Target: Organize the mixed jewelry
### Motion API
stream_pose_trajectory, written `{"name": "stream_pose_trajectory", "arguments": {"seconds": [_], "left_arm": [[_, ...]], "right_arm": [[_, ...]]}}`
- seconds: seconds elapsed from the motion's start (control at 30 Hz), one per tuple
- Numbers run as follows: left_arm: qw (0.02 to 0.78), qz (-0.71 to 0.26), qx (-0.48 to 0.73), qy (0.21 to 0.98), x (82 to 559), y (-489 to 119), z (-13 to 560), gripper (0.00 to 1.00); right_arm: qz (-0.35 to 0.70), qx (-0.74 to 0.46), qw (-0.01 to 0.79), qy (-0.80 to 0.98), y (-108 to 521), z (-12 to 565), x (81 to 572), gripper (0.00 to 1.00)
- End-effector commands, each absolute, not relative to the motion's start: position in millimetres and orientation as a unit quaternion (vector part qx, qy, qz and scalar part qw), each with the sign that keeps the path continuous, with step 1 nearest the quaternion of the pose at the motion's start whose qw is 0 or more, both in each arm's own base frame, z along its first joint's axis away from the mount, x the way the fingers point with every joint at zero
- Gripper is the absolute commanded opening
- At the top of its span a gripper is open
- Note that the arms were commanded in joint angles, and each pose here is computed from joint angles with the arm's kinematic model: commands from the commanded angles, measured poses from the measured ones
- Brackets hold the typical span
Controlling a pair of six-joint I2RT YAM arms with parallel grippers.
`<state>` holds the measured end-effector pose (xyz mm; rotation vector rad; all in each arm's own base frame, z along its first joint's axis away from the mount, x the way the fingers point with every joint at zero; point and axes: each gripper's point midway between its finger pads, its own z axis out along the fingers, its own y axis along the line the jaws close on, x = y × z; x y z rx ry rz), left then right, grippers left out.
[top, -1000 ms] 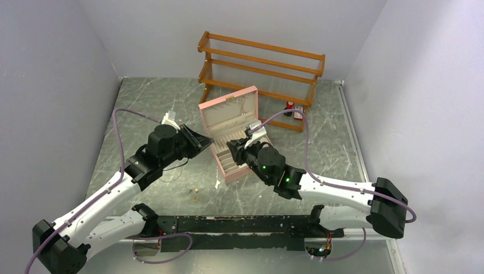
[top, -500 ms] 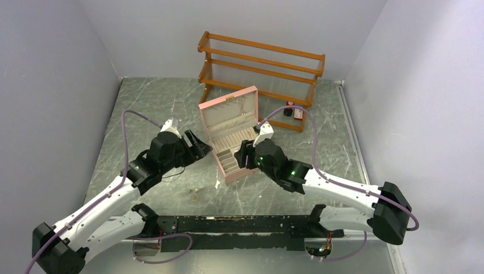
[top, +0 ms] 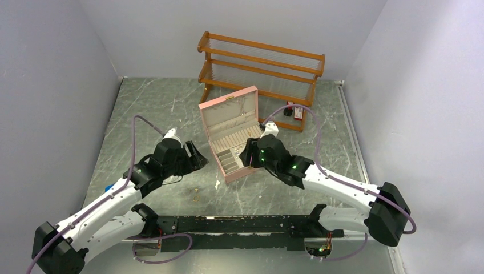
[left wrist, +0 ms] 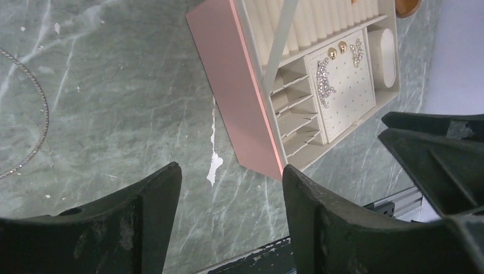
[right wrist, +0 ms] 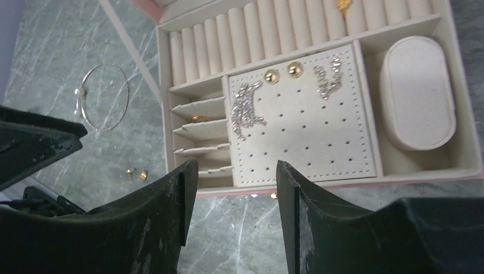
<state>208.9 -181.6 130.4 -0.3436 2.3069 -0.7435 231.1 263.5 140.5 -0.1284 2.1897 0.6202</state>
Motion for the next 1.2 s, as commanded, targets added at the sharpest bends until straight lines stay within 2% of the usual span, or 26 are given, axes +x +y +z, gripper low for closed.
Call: {"name": "stream_pose_trajectory", "arguments": {"seconds": [0.0,0.23,0.4,0.5,0.67,1.17], "left_arm": [[0.327,-0.292,-0.094,0.894,207,-192,129,0.71],[0.34,-0.295,-0.072,0.89,228,-209,125,0.69],[0.366,-0.331,-0.02,0.87,239,-229,131,0.68],[0.37,-0.324,0.0,0.87,244,-232,128,0.68],[0.344,-0.302,0.008,0.889,246,-233,111,0.66],[0.323,-0.293,0.002,0.9,252,-230,99,0.43]], "right_arm": [[0.258,-0.034,0.404,0.877,255,136,240,0.56],[0.263,-0.03,0.442,0.857,231,154,257,0.57],[0.241,-0.018,0.461,0.854,204,164,272,0.61],[0.227,0.01,0.454,0.862,187,165,283,0.67],[0.224,0.045,0.426,0.876,173,160,292,0.68],[0.251,0.047,0.364,0.896,176,136,311,0.66]]}}
